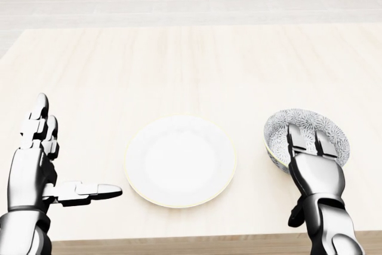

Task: Put the bowl on the plate.

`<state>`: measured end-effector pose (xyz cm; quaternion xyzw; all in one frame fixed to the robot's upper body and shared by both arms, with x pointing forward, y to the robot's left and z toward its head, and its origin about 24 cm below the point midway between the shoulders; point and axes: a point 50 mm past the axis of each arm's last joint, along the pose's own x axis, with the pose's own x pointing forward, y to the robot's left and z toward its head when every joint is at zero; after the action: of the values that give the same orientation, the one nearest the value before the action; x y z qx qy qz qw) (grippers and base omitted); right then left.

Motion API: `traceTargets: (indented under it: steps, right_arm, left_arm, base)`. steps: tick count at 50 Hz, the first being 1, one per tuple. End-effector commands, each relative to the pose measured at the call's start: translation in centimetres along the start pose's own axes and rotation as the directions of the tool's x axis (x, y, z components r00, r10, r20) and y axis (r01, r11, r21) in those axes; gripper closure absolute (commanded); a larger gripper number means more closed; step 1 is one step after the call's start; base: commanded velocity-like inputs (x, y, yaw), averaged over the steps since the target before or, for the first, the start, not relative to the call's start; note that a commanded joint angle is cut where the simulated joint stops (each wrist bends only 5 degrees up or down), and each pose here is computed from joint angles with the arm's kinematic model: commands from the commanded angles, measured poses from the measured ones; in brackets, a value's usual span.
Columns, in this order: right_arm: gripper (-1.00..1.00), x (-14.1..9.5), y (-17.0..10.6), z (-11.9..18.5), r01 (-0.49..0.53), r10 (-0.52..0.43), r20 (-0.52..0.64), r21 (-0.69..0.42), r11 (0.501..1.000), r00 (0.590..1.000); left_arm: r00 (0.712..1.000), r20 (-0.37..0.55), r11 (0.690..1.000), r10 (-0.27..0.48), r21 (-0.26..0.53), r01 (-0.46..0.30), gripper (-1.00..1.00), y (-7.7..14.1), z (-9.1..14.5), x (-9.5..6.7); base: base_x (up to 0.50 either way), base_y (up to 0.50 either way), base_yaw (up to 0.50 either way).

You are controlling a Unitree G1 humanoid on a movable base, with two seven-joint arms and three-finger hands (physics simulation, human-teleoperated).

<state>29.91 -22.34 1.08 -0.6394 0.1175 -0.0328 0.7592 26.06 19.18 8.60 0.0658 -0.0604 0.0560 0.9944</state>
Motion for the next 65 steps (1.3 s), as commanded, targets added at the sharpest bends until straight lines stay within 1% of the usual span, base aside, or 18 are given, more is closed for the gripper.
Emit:
traceTargets:
  steps: [1,8,23,25,28,47,58,60,63,64,65]
  right_arm:
    - [-1.0,0.0,0.9,-0.4,-0.035,0.035,-0.012,-0.014,0.999,0.999]
    - [-1.0,0.1,0.9,-0.1,-0.041,0.041,-0.004,-0.022,0.999,0.999]
    - [-1.0,0.5,1.2,-0.2,-0.041,0.041,-0.015,-0.015,0.999,0.999]
    - [-0.41,0.5,1.2,-0.1,-0.038,0.038,-0.013,-0.014,0.999,0.999]
    - [0.99,0.4,1.0,-0.1,-0.033,0.033,-0.008,-0.013,0.999,0.999]
    - [1.0,0.2,0.8,-0.1,-0.023,0.023,-0.003,-0.019,1.0,1.0]
    - [1.0,0.5,0.5,0.1,-0.012,0.012,0.002,-0.019,1.0,1.0]
    - [1.0,0.6,0.1,0.2,0.004,-0.004,0.004,-0.018,1.0,1.0]
    - [1.0,0.9,-1.1,0.5,0.07,-0.07,0.012,0.0,0.998,0.997]
    - [1.0,0.9,-1.1,0.5,0.07,-0.07,0.012,0.0,0.998,0.997]
    - [1.0,1.0,-1.6,0.7,0.099,-0.099,0.018,-0.001,0.995,0.995]
  left_arm:
    - [1.0,0.025,1.0,0.003,-0.002,-0.003,-1.0,0.2,0.6,-0.4]
    - [1.0,0.006,1.0,0.008,-0.002,-0.008,-1.0,0.3,0.1,0.0]
    - [1.0,0.0,1.0,0.016,-0.007,-0.016,-1.0,0.6,0.0,-0.3]
    - [1.0,0.0,1.0,0.016,-0.007,-0.016,-1.0,0.6,0.0,-0.3]
    - [1.0,0.001,1.0,0.02,-0.008,-0.02,-1.0,0.7,0.0,-0.2]
    - [1.0,-0.004,1.0,0.01,-0.001,-0.01,-1.0,0.4,-0.1,-0.4]
    - [0.999,-0.046,1.0,0.009,0.008,-0.009,-1.0,0.4,-1.1,-0.3]
    - [0.999,-0.046,1.0,0.013,0.01,-0.013,-1.0,0.5,-1.1,-0.3]
    - [0.999,-0.034,1.0,0.02,0.008,-0.02,-1.0,0.7,-0.8,-0.3]
    - [0.999,-0.034,1.0,0.02,0.008,-0.02,-1.0,0.7,-0.8,-0.3]
    - [0.999,-0.029,1.0,0.022,0.007,-0.022,-1.0,0.7,-0.7,-0.3]
  base:
    - [0.0,0.0,0.0]
    - [0.0,0.0,0.0]
    - [0.0,0.0,0.0]
    - [0.0,0.0,0.0]
    - [0.0,0.0,0.0]
    - [0.0,0.0,0.0]
    - [0.0,0.0,0.0]
    - [0.0,0.0,0.0]
    - [0.0,0.0,0.0]
    - [0.0,0.0,0.0]
    - [0.0,0.0,0.0]
